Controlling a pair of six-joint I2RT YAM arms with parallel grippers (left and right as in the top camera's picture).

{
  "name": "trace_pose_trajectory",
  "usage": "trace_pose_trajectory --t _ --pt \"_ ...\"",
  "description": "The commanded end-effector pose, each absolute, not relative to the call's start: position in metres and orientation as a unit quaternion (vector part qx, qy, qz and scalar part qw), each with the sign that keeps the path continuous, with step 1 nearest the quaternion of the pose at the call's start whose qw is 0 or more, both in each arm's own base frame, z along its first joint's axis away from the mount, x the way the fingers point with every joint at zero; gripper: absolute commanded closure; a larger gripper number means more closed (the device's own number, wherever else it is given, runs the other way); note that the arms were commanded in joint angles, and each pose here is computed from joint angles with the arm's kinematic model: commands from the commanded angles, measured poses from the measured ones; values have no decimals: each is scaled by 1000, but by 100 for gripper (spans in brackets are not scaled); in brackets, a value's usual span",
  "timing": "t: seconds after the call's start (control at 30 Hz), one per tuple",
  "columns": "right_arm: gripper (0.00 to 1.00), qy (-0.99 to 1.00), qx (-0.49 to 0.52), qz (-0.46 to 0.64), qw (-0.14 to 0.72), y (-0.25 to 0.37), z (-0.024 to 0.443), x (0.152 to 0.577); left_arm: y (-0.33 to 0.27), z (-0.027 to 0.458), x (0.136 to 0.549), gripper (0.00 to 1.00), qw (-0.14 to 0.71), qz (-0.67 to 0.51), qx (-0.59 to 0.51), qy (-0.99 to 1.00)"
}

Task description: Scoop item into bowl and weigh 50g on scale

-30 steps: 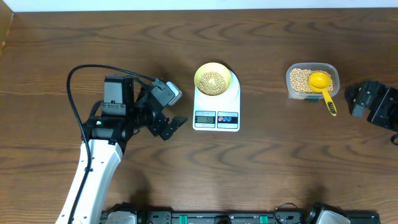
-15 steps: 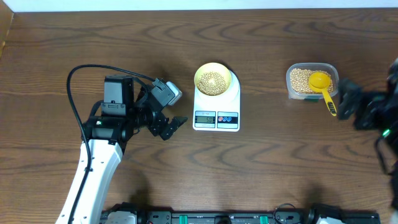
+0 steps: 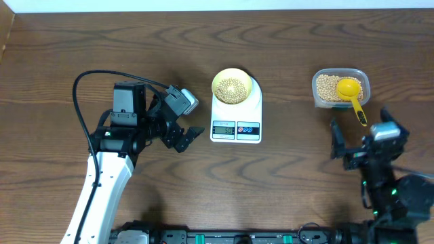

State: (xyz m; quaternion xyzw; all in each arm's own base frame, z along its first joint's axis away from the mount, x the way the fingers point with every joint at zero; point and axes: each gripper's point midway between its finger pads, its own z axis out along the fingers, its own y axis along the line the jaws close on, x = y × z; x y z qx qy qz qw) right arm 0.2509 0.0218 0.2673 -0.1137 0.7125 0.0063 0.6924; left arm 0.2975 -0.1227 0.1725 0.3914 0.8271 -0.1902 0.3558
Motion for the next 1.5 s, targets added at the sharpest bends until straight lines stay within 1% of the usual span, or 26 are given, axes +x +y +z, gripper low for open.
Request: trace_pose_trajectory --t 0.0,0.17,0.47,0.83,1.47 --pt "1 693 -129 6 709 28 252 246 -121 175 301 2 360 -185 396 825" --pt "1 672 -139 10 728 33 235 243 -121 175 301 2 360 -185 396 825" --pt "1 667 -146 17 731 39 203 240 -121 175 301 2 360 -185 396 825" --pt "1 712 -142 26 687 38 161 242 -121 175 301 2 360 -185 396 825" --pt "1 713 -135 18 688 34 162 243 -121 175 301 2 360 -185 396 825"
